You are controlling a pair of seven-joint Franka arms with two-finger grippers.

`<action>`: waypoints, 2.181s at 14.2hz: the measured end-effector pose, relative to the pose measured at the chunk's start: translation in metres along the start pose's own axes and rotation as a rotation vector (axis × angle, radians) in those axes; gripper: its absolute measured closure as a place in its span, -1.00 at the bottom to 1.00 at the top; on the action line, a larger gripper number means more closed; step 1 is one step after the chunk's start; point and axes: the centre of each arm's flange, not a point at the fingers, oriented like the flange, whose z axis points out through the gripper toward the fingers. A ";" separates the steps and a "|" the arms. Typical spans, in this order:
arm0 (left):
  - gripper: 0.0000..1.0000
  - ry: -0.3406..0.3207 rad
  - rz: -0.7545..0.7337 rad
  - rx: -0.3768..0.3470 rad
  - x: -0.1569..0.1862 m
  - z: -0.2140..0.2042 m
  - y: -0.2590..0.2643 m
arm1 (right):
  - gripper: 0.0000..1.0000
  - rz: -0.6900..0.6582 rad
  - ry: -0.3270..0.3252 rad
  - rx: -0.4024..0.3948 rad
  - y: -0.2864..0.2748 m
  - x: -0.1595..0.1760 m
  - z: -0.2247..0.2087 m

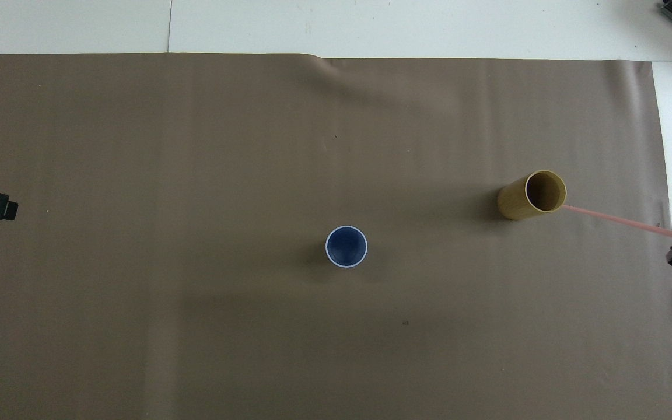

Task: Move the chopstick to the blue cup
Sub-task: 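Carry the pink straw over the blue cup and lower it inside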

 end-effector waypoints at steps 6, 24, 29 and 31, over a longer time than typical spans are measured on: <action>-1.00 0.000 0.000 0.000 0.000 0.000 0.000 | 0.89 0.070 0.062 0.020 -0.093 0.049 -0.029; -1.00 0.000 0.000 0.000 0.000 0.000 0.000 | 0.89 0.343 0.063 0.230 -0.295 0.177 0.008; -1.00 0.000 0.000 0.000 0.000 0.000 0.000 | 0.89 0.355 0.082 0.234 -0.293 0.188 0.026; -1.00 0.000 0.000 0.000 0.000 0.000 0.000 | 0.89 0.357 0.091 0.235 -0.294 0.191 0.030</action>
